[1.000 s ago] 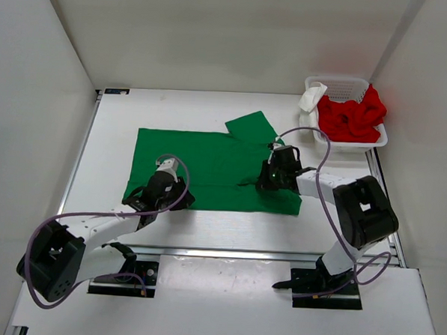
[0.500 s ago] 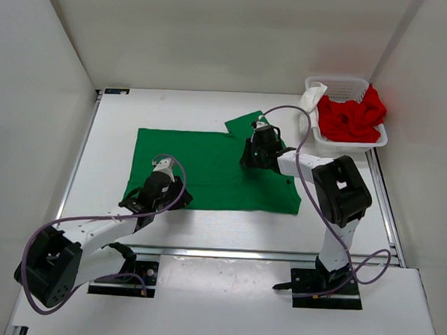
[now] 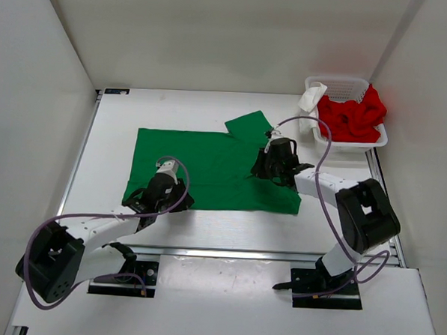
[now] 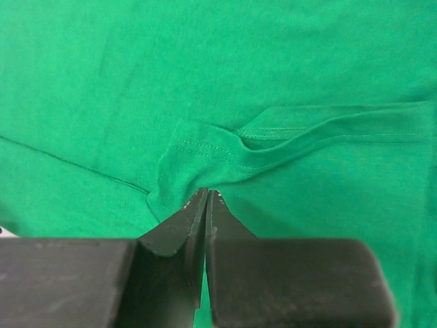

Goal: Fold and stack the t-shirts
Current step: Fold the flattened tshirt in 1/3 of the way

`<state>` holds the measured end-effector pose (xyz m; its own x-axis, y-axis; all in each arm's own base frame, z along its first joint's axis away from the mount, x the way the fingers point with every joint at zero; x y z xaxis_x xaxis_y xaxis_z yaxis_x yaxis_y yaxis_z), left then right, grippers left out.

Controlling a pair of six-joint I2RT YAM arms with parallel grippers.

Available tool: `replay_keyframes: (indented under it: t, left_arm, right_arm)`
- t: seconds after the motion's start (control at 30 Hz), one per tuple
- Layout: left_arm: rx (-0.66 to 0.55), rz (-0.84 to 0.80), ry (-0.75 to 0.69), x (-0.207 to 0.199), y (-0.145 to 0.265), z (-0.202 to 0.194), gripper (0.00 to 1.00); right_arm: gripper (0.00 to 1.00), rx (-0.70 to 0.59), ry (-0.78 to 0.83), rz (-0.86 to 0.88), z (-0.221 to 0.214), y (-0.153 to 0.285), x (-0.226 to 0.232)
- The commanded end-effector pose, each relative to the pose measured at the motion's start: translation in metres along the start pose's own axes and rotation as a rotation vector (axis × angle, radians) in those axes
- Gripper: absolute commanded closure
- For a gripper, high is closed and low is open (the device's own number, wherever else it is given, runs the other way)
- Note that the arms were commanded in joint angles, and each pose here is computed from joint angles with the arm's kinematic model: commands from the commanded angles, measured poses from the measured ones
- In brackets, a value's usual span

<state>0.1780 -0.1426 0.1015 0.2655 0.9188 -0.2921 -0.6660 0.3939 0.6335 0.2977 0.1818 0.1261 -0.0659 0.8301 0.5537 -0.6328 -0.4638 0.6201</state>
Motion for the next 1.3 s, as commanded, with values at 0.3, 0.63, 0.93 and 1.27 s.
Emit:
replay_keyframes:
  t: [0.3,0.63,0.93,1.27]
  left_arm:
    - [-0.052,-0.006,-0.006,0.0,0.004,0.014,0.59]
    - [0.011,0.027,-0.099,-0.002,-0.008,0.017,0.58]
    - [0.135,0.003,-0.006,0.028,-0.013,-0.01,0.58]
    - [0.218,-0.023,0.041,0.024,0.021,-0.07,0.58]
  right_arm:
    - [0.99,0.111,0.103,-0.064,-0.01,-0.06,0.028]
    - [0.65,0.005,0.072,-0.096,-0.03,0.027,-0.006]
    - [1.0,0.022,-0.19,-0.242,-0.08,0.065,-0.091]
    - [1.0,0.035,-0.354,-0.253,-0.122,0.106,-0.124]
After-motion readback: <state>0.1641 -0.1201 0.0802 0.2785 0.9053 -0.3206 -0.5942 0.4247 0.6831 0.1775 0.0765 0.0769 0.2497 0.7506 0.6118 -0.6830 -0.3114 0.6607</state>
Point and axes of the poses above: each gripper's point midway between its finger pads, its own y axis back along the fingers, its own x axis along the line the jaws close on, z = x × y, the point moved 9 cm from there along y, back along the fingers, and after that the axes turned 15 degrees about -y, right-handed, at the moved point
